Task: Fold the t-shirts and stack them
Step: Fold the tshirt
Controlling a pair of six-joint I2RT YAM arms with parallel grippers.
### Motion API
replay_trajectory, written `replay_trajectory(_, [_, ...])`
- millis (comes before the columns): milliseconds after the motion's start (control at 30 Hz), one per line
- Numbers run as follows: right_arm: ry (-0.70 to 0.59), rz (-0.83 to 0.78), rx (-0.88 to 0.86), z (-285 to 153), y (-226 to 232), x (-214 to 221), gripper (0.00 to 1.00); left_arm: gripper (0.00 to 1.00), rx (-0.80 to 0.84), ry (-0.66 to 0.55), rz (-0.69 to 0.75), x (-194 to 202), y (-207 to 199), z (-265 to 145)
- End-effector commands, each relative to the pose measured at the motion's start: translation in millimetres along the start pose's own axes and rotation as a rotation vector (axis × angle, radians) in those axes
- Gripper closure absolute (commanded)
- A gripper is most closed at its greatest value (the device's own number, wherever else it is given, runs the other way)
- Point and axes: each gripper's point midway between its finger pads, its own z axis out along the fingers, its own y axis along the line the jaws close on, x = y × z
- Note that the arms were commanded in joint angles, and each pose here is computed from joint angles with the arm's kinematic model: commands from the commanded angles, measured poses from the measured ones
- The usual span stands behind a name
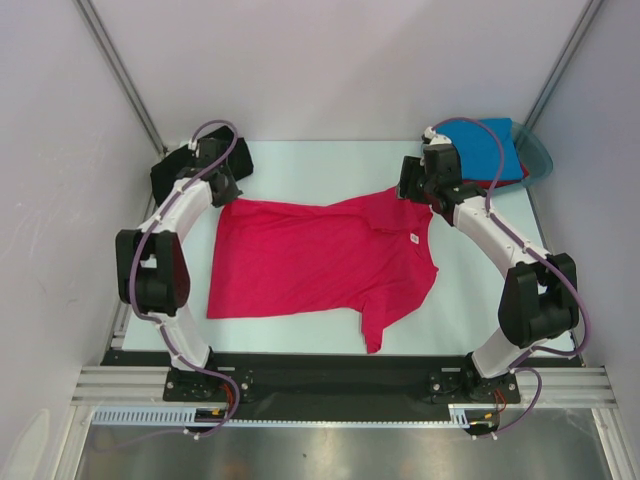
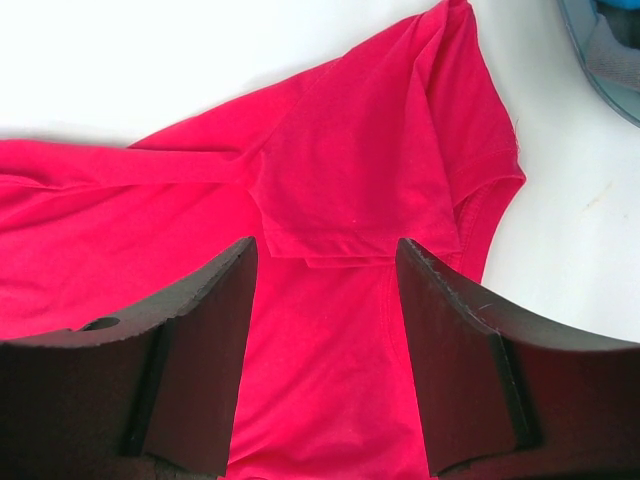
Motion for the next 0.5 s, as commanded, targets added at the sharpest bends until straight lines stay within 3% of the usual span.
replay_trajectory(0, [-0.003,-0.004,-0.015,-2,3,-4,0.37,0.98,-0.025,-0.002,0.031,-5,12,-16])
replay_trajectory(467, [0.063,-0.009,-0.031,-4,9,20,0.38,0.98,-0.082,0.094,0.066,43,40,-23])
